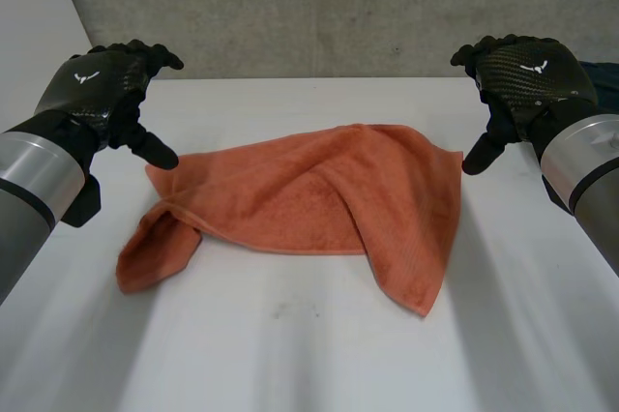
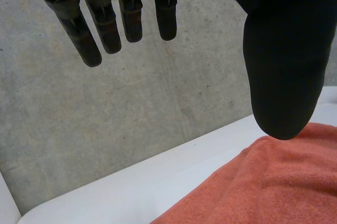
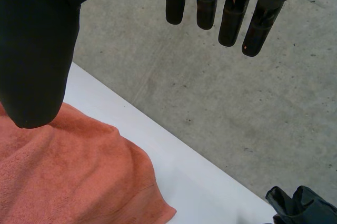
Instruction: Fold the laundry.
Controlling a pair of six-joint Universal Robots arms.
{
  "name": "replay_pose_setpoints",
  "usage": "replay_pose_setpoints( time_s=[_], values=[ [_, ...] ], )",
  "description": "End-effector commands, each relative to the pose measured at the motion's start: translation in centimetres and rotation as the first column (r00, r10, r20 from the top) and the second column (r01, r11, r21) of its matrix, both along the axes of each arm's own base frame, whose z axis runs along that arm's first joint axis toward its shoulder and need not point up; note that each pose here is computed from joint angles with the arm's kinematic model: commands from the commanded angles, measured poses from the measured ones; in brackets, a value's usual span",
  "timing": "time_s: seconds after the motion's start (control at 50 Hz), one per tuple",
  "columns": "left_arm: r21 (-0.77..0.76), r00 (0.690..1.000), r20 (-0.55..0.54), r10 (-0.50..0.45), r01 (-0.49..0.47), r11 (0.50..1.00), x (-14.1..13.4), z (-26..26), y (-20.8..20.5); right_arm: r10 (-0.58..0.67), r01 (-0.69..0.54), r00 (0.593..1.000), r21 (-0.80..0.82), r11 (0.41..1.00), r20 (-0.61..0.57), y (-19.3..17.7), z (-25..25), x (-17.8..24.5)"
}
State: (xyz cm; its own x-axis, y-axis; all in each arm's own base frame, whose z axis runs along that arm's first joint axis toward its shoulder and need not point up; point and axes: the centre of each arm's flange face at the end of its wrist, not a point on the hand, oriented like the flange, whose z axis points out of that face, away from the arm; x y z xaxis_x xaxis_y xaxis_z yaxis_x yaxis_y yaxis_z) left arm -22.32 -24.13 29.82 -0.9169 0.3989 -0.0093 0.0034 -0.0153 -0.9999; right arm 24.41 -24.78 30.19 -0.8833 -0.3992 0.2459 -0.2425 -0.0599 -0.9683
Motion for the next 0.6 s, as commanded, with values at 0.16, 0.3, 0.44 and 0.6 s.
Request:
replay_pose_setpoints(
  time_s=[0.16,0.3,0.44,0.6],
  values=[
    [0.002,1.0,0.0,0.002,-0.002,1.0,0.1,0.0,0.0,-0.004,0.004,1.0,-0.009,1.0,0.002,0.0,0.3,-0.1],
    [-0.005,1.0,0.008,0.003,-0.003,1.0,0.1,0.0,-0.1,0.005,-0.005,1.0,-0.007,1.0,-0.025,0.1,0.6,-0.1],
    [0.008,0.99,0.136,0.048,-0.05,0.999,1.0,-1.4,-1.7,0.078,-0.019,0.958,0.21,0.977,-0.277,2.7,-2.8,-0.8],
    [0.135,0.895,0.441,0.074,-0.147,0.98,4.2,-8.6,-6.0,0.057,0.011,0.983,0.368,0.93,-0.173,2.4,-9.1,-0.6]
  ],
)
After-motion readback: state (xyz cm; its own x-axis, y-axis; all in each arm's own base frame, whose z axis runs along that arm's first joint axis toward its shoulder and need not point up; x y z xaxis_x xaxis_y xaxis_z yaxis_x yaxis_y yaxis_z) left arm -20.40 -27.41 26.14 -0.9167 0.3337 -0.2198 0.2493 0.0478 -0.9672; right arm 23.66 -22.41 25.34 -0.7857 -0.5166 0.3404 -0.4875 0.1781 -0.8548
